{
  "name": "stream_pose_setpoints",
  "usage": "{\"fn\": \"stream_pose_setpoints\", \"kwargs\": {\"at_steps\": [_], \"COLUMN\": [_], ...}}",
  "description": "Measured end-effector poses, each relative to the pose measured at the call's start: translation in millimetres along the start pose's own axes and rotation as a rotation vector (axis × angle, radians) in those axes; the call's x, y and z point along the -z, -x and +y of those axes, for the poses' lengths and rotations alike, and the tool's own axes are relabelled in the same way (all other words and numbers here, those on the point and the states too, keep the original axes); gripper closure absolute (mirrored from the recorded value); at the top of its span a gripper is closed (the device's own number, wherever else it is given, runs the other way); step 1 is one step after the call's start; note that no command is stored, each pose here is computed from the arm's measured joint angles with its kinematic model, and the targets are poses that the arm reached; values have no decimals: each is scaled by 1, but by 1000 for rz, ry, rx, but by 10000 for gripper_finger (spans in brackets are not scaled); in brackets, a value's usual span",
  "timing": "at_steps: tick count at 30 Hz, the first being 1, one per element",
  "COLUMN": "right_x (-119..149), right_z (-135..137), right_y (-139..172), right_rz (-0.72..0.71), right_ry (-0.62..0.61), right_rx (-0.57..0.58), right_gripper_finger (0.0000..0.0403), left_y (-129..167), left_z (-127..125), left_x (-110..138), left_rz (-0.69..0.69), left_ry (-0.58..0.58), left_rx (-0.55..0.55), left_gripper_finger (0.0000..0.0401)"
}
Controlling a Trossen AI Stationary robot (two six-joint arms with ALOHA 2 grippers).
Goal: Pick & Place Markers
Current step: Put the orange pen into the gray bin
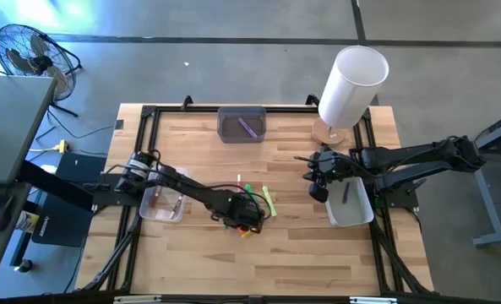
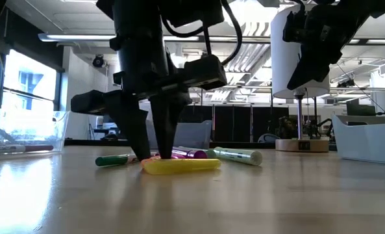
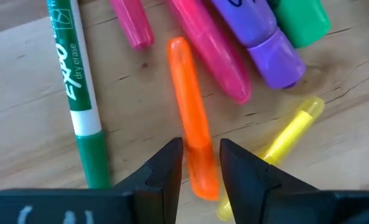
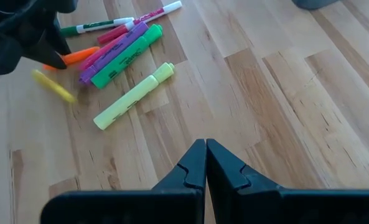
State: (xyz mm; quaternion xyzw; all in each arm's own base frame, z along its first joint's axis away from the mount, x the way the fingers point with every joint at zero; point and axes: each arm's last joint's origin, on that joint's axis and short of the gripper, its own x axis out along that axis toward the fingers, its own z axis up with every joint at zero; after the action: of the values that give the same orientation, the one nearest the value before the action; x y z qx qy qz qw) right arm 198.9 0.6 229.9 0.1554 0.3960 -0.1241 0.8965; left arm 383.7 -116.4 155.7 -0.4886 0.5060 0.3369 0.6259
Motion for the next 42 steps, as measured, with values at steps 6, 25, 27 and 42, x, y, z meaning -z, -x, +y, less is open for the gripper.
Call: {"fn": "stream_pose_setpoints", "kwargs": {"at_steps": [6,25,27,42], "right_x": [0,0,0,-34], "right_z": [0,0,0,18], "right_y": [0,0,0,11], "right_rz": [3,2,-3,-320], "right_ry": [-8,-7,-4,-107], "right_rx": [-6,-7,-9,-300], "right_gripper_finger": [403,403,403,398], "left_y": [-6,32,50,155], "left_z": [1,4,4,-15], "left_x": [0,3,1,-10], "left_rz": [-1,4,-35,-461], "left_ry": [0,-11,-18,-267], "left_rx": [-20,25,56,332], "left_gripper_finger": [300,378,378,378]}}
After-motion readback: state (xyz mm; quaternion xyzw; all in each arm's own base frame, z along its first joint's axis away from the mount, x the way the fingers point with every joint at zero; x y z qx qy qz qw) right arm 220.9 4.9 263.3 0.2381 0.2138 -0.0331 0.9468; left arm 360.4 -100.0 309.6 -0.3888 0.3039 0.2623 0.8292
